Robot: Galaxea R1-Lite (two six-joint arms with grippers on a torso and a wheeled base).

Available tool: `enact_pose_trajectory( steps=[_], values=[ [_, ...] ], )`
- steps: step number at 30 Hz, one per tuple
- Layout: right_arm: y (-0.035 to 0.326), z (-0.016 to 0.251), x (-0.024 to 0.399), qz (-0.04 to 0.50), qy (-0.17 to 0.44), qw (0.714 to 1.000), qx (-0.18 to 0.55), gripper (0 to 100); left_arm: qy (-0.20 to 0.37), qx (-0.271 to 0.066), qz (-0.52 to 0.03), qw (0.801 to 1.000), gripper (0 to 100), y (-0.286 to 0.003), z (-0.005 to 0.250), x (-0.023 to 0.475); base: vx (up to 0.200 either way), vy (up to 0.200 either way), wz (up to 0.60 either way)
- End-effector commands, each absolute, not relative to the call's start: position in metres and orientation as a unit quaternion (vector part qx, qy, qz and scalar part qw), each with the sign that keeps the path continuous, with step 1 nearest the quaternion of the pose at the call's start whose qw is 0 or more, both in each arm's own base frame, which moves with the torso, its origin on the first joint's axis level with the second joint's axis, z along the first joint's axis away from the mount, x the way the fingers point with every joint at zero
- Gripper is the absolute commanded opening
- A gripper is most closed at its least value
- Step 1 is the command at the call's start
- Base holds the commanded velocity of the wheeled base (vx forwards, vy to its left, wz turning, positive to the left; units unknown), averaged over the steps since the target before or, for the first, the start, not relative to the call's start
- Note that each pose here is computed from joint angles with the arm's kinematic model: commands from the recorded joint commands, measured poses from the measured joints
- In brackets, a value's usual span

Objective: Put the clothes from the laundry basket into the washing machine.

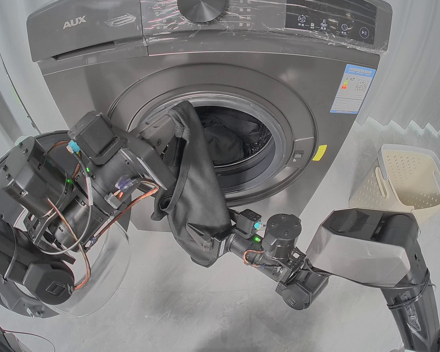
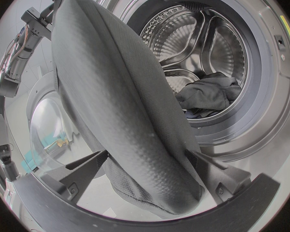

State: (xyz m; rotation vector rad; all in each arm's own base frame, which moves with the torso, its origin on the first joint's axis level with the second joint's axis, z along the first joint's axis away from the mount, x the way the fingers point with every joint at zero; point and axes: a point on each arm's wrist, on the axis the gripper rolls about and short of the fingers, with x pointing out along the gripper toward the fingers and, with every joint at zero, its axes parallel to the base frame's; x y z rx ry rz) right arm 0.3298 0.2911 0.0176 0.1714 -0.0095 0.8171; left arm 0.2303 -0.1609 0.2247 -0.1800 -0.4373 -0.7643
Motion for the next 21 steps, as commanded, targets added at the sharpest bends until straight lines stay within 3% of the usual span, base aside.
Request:
enact_pose_trajectory(
  steps=[1,5,6,13,21],
  values=[
    [0.292,0.003,0.340,0.391,-0.003,0.917,0.083,100,-0.216,-0.088,-0.369,0.900,0,-0.159,0.227,0.228,0.000,0.000,0.00],
    [0.293,0.007,0.344,0.389,-0.012,0.917,0.089,100,-0.216,-0.088,-0.369,0.899,0,-0.160,0.228,0.228,0.000,0.000,0.00],
    [0.293,0.007,0.344,0.389,-0.012,0.917,0.089,0,-0.216,-0.089,-0.369,0.899,0,-0.160,0.228,0.228,0.000,0.000,0.00],
    [0.291,0.015,0.344,0.387,-0.020,0.917,0.092,0,-0.214,-0.088,-0.366,0.901,0,-0.158,0.227,0.230,0.000,0.000,0.00],
    [0.239,0.063,0.335,0.337,-0.026,0.937,0.092,0,-0.193,-0.076,-0.340,0.917,0,-0.148,0.213,0.245,0.000,0.000,0.00]
  ],
)
